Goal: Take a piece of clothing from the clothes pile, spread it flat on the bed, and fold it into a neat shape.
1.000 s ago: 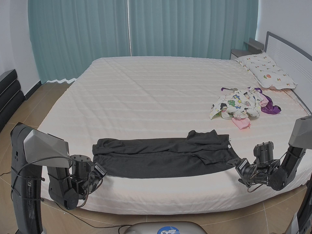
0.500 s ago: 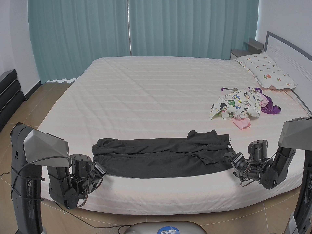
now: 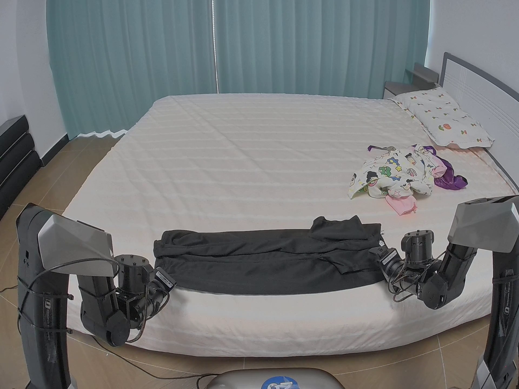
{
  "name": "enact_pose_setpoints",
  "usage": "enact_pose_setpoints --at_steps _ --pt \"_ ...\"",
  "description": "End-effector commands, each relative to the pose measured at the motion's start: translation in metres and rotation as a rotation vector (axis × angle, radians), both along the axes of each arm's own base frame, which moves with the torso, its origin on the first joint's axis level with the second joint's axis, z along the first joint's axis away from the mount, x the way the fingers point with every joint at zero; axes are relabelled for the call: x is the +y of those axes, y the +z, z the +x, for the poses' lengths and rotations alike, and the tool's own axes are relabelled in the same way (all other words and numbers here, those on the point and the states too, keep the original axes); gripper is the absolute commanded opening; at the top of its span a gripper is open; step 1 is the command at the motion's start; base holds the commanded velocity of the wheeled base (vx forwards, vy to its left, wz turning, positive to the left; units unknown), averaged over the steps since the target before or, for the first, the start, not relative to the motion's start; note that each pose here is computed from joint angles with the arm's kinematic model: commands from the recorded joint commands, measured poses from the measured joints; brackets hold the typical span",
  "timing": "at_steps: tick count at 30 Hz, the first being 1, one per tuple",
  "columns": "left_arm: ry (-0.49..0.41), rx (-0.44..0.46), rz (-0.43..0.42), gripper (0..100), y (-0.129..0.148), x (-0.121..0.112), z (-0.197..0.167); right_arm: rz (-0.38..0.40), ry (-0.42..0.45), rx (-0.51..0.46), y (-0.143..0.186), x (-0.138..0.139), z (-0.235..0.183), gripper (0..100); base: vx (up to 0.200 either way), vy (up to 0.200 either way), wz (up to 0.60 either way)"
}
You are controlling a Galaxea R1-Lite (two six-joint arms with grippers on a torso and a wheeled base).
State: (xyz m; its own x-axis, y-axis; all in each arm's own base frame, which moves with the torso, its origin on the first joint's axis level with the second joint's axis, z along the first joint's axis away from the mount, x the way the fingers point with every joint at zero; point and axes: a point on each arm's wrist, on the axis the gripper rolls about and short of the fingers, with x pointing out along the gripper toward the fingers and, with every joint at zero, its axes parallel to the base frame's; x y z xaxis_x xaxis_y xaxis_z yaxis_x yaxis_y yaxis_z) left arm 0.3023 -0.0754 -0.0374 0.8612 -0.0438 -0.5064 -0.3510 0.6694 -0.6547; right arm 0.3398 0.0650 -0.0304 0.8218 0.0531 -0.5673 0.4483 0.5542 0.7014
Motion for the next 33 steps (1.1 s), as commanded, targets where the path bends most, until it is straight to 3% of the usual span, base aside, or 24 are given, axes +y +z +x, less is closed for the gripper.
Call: enact_pose_setpoints --at_steps 1,19,28,33 --pt "0.001 0.000 0.000 0 0.000 0.000 0.000 -0.003 0.001 0.012 -0.006 0.001 0.001 0 0.000 0.000 0.00" --pt "0.003 0.004 0.005 0 0.001 0.003 -0.002 -0.011 0.020 0.028 0.013 0.000 -0.027 0 0.000 0.000 0.00" --pt "0.029 0.020 0.043 0 0.005 0.020 -0.006 -0.023 0.025 0.051 0.026 -0.005 -0.049 0 0.000 0.000 0.00" --pt "0.007 0.042 0.078 0 0.004 0.021 -0.013 -0.066 0.056 0.079 0.026 -0.007 -0.061 0 0.000 0.000 0.00"
